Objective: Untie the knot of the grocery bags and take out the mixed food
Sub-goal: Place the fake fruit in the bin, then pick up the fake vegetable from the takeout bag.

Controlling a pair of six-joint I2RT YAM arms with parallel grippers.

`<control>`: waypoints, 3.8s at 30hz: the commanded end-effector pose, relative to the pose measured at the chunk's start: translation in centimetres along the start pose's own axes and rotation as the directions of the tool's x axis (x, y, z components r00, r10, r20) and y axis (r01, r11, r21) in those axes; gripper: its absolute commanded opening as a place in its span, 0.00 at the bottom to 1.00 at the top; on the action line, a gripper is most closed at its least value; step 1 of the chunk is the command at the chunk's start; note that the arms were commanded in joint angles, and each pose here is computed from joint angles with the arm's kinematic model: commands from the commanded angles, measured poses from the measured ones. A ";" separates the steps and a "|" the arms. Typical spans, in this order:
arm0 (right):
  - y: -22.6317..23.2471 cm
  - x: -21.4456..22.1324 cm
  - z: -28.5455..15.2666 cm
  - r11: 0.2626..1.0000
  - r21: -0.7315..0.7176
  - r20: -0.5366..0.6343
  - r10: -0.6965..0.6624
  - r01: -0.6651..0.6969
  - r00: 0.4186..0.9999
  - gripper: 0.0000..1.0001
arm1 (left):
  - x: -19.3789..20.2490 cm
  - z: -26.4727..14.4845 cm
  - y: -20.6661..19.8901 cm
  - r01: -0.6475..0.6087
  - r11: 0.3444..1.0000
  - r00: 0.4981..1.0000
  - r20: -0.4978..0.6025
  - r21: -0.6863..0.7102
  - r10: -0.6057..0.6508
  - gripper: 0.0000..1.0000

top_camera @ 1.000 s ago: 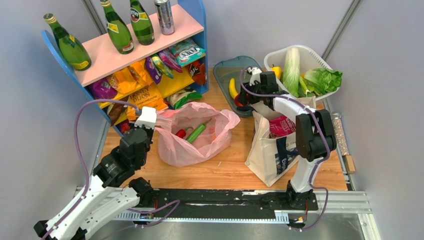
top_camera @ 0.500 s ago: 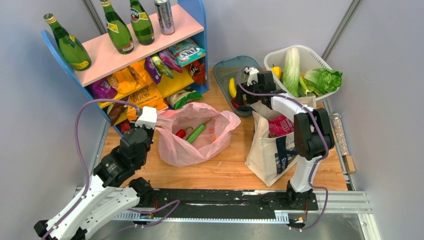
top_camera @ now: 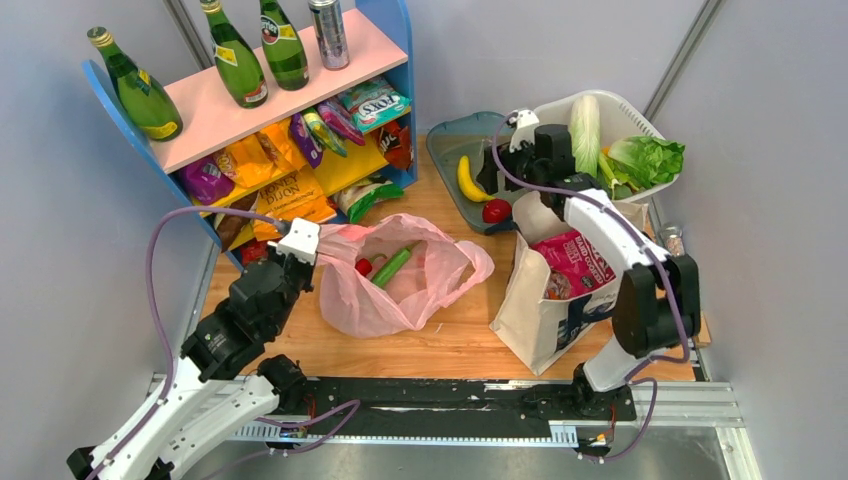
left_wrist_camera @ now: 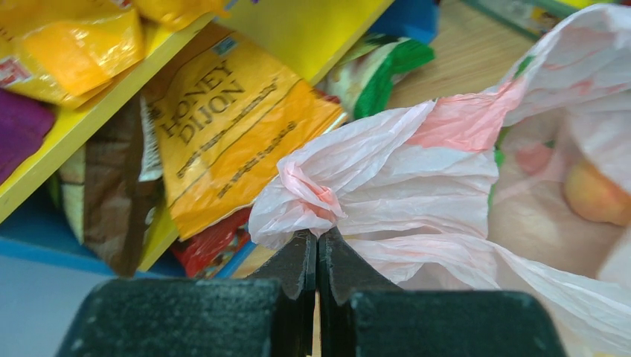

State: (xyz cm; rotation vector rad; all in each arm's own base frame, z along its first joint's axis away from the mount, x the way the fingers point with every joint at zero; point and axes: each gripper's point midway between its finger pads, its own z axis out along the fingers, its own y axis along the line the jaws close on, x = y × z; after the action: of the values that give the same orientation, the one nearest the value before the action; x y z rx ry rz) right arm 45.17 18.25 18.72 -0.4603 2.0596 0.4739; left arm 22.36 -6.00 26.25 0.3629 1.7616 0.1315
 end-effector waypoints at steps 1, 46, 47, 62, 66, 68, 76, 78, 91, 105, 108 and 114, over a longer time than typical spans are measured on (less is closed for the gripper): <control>1.9 -6.7 -5.2 0.998 0.033 0.187 -0.051 0.046 0.981 0.82 | -2.1 -0.4 -2.7 -0.002 0.985 0.994 0.105 0.171 -0.016 0.00; 32.7 19.1 -6.2 0.875 -0.451 -0.232 0.080 -0.179 0.970 0.57 | -9.0 -3.3 -5.7 0.038 0.900 0.975 0.180 0.434 -0.129 0.79; 32.6 19.4 -6.2 0.876 -0.449 -0.235 0.076 -0.178 0.969 0.56 | -10.8 -4.1 -5.5 0.046 0.890 0.967 0.203 0.454 -0.154 0.83; 29.9 19.8 -8.7 0.887 -0.419 -0.190 0.126 -0.197 0.974 0.61 | -8.0 0.4 -16.7 -0.051 0.630 0.998 0.018 0.775 0.059 1.00; 29.4 19.9 -9.1 0.889 -0.410 -0.182 0.139 -0.204 0.973 0.65 | -6.4 1.8 -17.8 -0.060 0.614 0.992 -0.020 0.787 0.124 1.00; 29.2 20.0 -9.2 0.891 -0.406 -0.180 0.141 -0.204 0.974 0.66 | -5.1 2.8 -17.5 -0.074 0.643 0.984 -0.048 0.762 0.170 1.00; 28.1 19.6 -8.4 0.913 -0.347 -0.164 0.165 -0.214 0.973 0.72 | -2.6 4.6 -16.1 -0.118 0.726 0.971 -0.075 0.678 0.227 0.99; 27.6 19.1 -8.1 0.919 -0.326 -0.153 0.180 -0.222 0.972 0.74 | -1.6 4.8 -16.3 -0.101 0.728 0.964 -0.113 0.678 0.239 0.93; 17.4 14.4 -4.4 0.984 -0.021 -0.019 0.178 -0.179 0.984 0.66 | -1.4 3.7 -14.8 0.074 0.812 0.971 -0.226 0.579 0.073 0.00; 22.5 8.2 -10.5 0.927 -0.280 0.066 0.279 -0.250 0.958 0.55 | -0.3 2.7 -15.0 0.196 0.811 0.963 -0.265 0.551 -0.053 0.00; 24.9 7.7 -11.3 0.883 -0.372 0.048 0.327 -0.287 0.944 0.54 | -0.4 2.9 -15.1 0.197 0.813 0.962 -0.270 0.548 -0.051 0.00; 28.7 9.0 -8.6 0.846 -0.428 -0.057 0.325 -0.317 0.944 0.50 | 0.0 3.0 -14.7 0.191 0.827 0.958 -0.283 0.528 -0.041 0.00</control>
State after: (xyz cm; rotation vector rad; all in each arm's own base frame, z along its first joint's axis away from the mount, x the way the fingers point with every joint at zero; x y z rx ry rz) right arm 20.79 33.72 18.74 -0.3568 2.0083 1.0257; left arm 22.14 -20.25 20.38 0.7244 2.0869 -0.4617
